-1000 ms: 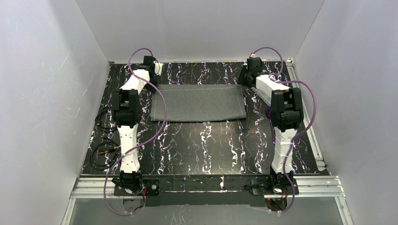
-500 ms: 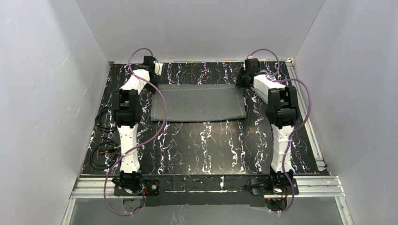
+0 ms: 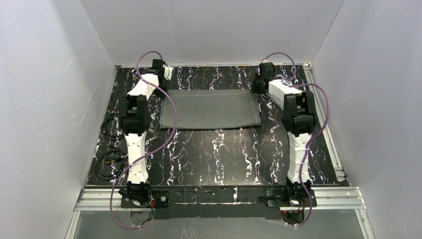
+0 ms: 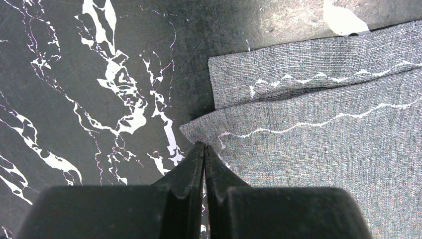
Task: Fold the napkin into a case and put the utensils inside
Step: Smooth out the rectangle-folded napkin at the center of the board.
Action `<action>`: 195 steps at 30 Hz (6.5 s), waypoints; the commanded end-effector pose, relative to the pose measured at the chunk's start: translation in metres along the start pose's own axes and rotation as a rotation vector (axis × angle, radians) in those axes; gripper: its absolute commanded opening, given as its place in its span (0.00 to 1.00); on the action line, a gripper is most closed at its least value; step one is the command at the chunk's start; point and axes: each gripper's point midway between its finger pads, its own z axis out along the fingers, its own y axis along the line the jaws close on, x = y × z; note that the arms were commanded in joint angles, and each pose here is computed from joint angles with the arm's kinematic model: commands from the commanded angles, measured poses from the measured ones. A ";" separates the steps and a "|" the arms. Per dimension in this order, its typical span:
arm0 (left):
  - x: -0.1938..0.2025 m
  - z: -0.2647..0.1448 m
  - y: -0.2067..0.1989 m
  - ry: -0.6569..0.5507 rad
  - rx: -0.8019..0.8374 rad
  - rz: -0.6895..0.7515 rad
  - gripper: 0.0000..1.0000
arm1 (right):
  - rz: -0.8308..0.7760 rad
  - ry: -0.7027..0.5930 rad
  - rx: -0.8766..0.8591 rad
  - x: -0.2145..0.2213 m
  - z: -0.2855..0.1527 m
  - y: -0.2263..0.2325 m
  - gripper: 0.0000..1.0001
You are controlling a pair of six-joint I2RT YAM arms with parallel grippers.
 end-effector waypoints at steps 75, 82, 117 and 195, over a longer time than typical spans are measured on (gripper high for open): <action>0.097 -0.149 -0.188 0.300 0.852 0.247 0.52 | -0.192 0.731 -0.623 0.198 -0.166 0.168 0.20; 0.116 -0.114 -0.179 0.360 0.771 0.262 0.49 | -0.156 0.827 -0.646 0.216 -0.153 0.177 0.12; 0.130 -0.051 -0.136 0.393 0.480 0.368 0.30 | 0.096 0.971 -0.403 0.237 -0.145 0.071 0.12; 0.066 -0.118 -0.145 0.199 0.524 0.355 0.56 | 0.121 0.536 -0.333 0.100 -0.164 0.073 0.23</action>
